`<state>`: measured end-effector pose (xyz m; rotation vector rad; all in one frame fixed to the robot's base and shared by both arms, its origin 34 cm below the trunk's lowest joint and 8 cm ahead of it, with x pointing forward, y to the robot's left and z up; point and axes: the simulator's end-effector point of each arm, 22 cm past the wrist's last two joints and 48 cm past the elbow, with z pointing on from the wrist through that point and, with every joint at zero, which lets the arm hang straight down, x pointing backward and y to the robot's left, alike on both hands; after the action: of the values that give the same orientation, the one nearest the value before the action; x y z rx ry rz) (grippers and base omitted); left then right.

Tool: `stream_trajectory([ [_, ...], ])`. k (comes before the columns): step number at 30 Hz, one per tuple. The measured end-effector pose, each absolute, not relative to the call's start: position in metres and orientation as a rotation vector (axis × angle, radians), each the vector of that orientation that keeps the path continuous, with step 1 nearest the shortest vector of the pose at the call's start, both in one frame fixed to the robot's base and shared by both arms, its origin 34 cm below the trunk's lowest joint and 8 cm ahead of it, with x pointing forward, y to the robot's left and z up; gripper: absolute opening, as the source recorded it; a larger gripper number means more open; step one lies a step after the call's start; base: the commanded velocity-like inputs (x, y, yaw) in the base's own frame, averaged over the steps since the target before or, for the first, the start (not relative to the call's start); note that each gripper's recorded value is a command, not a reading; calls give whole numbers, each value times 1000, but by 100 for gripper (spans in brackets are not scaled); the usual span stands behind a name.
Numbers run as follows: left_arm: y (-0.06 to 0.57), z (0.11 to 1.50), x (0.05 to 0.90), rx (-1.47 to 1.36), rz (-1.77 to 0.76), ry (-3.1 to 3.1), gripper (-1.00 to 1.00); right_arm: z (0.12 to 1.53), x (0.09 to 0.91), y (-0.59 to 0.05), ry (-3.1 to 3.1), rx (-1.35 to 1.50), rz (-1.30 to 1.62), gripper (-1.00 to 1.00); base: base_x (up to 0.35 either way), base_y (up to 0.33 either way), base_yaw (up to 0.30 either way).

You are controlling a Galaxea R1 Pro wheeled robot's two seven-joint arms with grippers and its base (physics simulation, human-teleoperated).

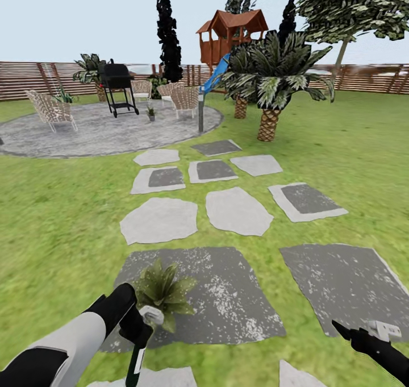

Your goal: Pick up the pesticide atomizer in the garden and spray insectifuge to fully cover both potted plants in the garden.

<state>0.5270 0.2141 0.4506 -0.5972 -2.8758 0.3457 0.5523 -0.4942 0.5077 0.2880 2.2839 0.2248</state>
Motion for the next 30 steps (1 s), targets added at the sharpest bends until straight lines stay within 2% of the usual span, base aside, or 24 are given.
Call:
stream_trajectory([
  [5,213,451,527,-597,347,-2876,-100,508,552,-494,2284,288,225,100,249,-222,112],
  [12,213,450,527,-598,347,-2875,-100,507,552,-494,2285,289,225,100,39,-37,215],
  [21,207,451,524,-605,354,-2864,-100,508,552,-494,2284,288,224,100,137,-116,8],
  [30,190,454,514,-572,356,-2816,-100,507,552,-495,2284,288,224,100,9,-8,0],
])
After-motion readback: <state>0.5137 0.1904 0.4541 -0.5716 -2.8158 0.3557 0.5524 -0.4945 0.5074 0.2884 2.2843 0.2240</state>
